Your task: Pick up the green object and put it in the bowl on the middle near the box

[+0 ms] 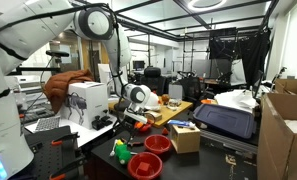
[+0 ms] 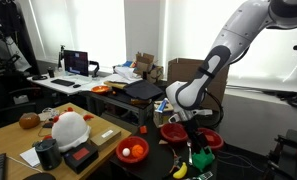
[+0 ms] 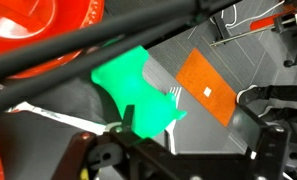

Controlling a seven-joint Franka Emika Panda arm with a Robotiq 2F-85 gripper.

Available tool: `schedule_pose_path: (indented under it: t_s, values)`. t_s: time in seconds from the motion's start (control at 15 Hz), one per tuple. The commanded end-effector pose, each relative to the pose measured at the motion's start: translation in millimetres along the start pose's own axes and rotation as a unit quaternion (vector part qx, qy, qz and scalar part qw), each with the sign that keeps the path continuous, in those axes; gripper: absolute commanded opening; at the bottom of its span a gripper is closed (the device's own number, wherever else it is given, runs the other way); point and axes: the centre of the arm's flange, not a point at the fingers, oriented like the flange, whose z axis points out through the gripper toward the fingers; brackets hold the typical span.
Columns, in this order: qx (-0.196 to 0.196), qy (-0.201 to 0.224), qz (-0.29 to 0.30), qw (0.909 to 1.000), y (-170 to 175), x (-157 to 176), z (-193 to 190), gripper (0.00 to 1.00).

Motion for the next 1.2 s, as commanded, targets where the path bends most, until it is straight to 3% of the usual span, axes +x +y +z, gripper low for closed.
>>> schedule_pose_path:
  t_s: [0.0,0.2,0.87,1.13]
  values:
    - [-0.043,0.022,0.008,0.9988,14,0,-1,1.0]
    - [-0.063,0.031,0.015,0.9974,22,-3,7,1.0]
    - [-0.041,0.014,0.033,0.9985,29,-23,29,1.0]
    - [-0.062,0.016,0.041,0.9971,28,-26,41,1.0]
